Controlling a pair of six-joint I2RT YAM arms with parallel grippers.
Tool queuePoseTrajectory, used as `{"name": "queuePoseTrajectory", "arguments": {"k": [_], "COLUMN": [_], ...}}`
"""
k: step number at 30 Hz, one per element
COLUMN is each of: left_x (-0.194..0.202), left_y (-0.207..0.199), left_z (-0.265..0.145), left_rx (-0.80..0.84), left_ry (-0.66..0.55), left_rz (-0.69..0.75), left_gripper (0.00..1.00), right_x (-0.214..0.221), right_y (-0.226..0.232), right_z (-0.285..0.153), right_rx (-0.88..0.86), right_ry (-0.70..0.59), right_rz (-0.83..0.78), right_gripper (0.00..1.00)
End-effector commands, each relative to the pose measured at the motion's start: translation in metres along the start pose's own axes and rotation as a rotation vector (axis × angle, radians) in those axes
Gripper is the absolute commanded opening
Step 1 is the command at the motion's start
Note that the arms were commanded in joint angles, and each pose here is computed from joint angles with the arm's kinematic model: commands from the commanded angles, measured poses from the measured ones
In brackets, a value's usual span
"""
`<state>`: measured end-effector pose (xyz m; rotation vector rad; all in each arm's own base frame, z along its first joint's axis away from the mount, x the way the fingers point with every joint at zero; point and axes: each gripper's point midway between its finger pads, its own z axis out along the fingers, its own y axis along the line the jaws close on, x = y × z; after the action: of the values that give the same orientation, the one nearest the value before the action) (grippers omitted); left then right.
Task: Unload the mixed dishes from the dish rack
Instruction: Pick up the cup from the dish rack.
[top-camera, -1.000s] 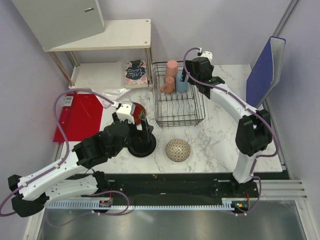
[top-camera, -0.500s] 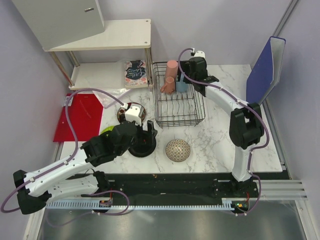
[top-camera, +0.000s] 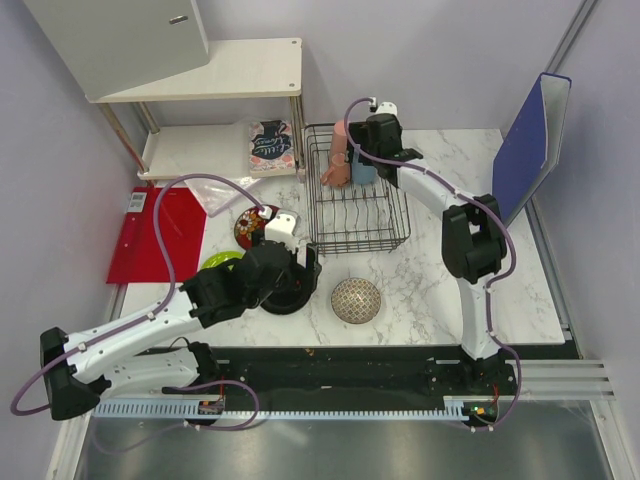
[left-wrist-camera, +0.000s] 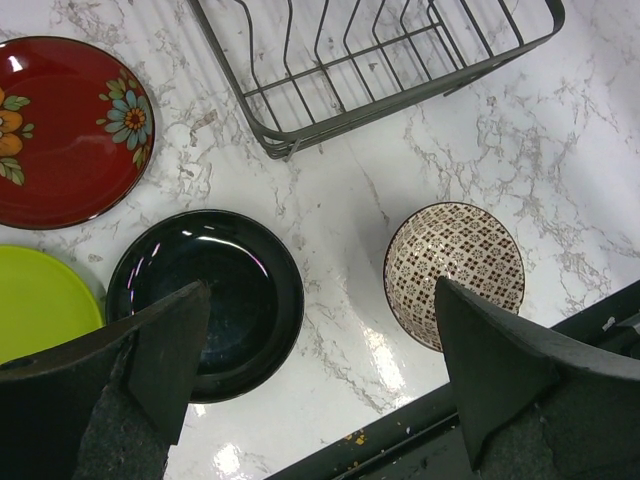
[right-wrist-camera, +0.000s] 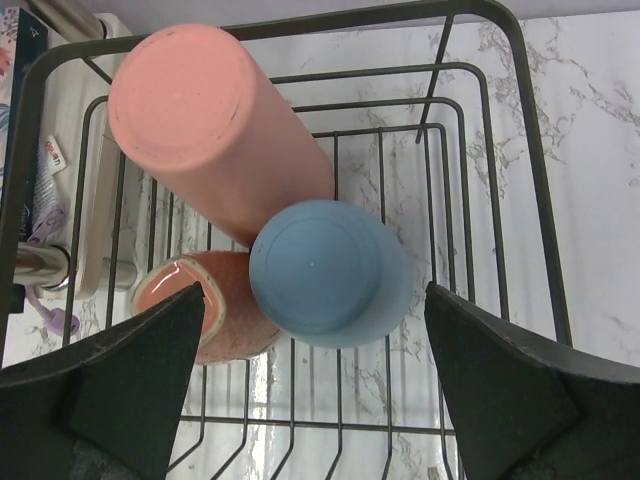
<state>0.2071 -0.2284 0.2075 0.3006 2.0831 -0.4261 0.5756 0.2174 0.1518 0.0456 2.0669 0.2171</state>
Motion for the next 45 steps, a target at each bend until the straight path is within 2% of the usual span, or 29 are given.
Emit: {"name": "queuePoseTrajectory", "arguments": {"k": [1, 14, 15, 18, 19, 20, 22, 28, 32, 35, 45], "left_x": [-0.009, 0.007, 0.008, 0.011, 0.012, 0.011, 0.012, 0.012, 0.012, 0.010, 0.002], "left_y": [-0.004, -0.001, -0.001, 0.000, 0.001, 0.001, 0.001, 0.003, 0.005, 0.007, 0.004], "left_z": [0.005, 0.010, 0.011, 0.011, 0.011, 0.011, 0.010, 0.008, 0.007, 0.006, 0.005], "left_rx": [0.004, -0.005, -0.005, -0.005, -0.008, -0.007, -0.006, -0.007, -0.010, -0.019, -0.015], "left_ry": [-0.036, -0.004, 0.000, 0.004, 0.006, 0.004, 0.005, -0.003, -0.008, -0.016, -0.032], "left_rz": [-0.004, -0.006, -0.008, -0.010, -0.010, -0.011, -0.011, -0.018, -0.019, -0.019, -0.024], "left_gripper": [0.98, 0.98, 0.97, 0.97, 0.97, 0.97, 0.96, 0.96, 0.96, 0.96, 0.95], "right_x": [-0.020, 0.001, 0.001, 0.003, 0.005, 0.005, 0.007, 0.011, -0.005, -0.035, -0.063], "right_y": [0.003, -0.021, -0.022, -0.022, -0.021, -0.022, -0.022, -0.024, -0.022, -0.018, 0.002], "right_z": [0.009, 0.024, 0.024, 0.025, 0.025, 0.026, 0.026, 0.020, 0.001, -0.031, -0.104], "right_rx": [0.011, 0.126, 0.127, 0.123, 0.118, 0.118, 0.118, 0.121, 0.108, 0.088, -0.046], "right_ry": [-0.058, -0.046, -0.049, -0.051, -0.048, -0.047, -0.043, -0.036, -0.070, -0.123, -0.140], "right_rz": [0.000, -0.032, -0.037, -0.041, -0.044, -0.042, -0.043, -0.040, -0.016, 0.028, 0.098], "right_gripper": [0.98, 0.96, 0.94, 0.79, 0.70, 0.66, 0.61, 0.54, 0.51, 0.48, 0.45]}}
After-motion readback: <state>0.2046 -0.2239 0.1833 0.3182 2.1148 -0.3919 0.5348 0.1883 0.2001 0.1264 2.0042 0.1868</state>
